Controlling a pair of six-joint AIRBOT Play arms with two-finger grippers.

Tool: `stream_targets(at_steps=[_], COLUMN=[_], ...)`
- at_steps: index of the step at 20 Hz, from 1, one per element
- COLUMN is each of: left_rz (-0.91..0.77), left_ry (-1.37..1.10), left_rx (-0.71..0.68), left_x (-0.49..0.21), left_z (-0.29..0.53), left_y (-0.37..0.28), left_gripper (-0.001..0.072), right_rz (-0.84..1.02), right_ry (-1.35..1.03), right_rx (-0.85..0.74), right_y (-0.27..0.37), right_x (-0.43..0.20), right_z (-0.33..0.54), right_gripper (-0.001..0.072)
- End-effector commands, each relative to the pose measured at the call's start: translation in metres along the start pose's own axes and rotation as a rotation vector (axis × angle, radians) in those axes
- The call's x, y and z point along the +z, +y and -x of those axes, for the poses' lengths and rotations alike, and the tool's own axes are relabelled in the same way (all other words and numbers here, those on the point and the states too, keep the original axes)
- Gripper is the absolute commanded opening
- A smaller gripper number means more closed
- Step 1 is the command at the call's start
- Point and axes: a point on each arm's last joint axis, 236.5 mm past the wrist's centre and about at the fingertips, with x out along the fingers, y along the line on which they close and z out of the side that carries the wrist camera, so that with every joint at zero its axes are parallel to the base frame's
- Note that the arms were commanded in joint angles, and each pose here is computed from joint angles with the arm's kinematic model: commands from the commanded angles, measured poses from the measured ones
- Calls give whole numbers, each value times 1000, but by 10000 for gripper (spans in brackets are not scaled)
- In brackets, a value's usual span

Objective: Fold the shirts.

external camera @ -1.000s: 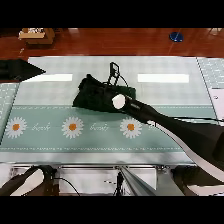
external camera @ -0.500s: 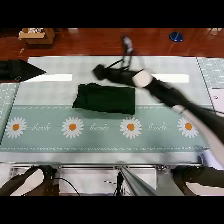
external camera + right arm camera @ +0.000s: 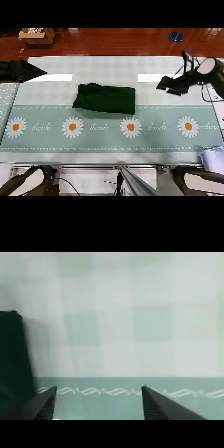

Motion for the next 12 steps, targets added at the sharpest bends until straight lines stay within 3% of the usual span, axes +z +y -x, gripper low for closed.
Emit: stream_targets(at_steps=[1, 6, 9, 10, 11, 12], left_rz=[16, 23, 26, 26, 26, 26], left_ry=[11, 15, 16, 16, 16, 16], left_rx=[-2, -4, -4, -4, -4, -4], left_x=[-1, -1, -1, -1, -1, -1], left_z=[-4, -6, -6, -6, -6, -6], left_y=[6, 8, 8, 8, 8, 8], left_gripper=[213, 212, 212, 212, 211, 212], right_rz=[-208, -178, -172, -140, -110, -70], right_ry=[20, 111, 119, 114, 127, 144], right_rx=[177, 296, 359, 373, 394, 422], right_y=[11, 86, 127, 137, 147, 156], right_x=[-10, -49, -69, -72, -75, -74], right_z=[-34, -109, -131, -131, -126, -118], right_gripper=[592, 591, 552, 332, 63, 31])
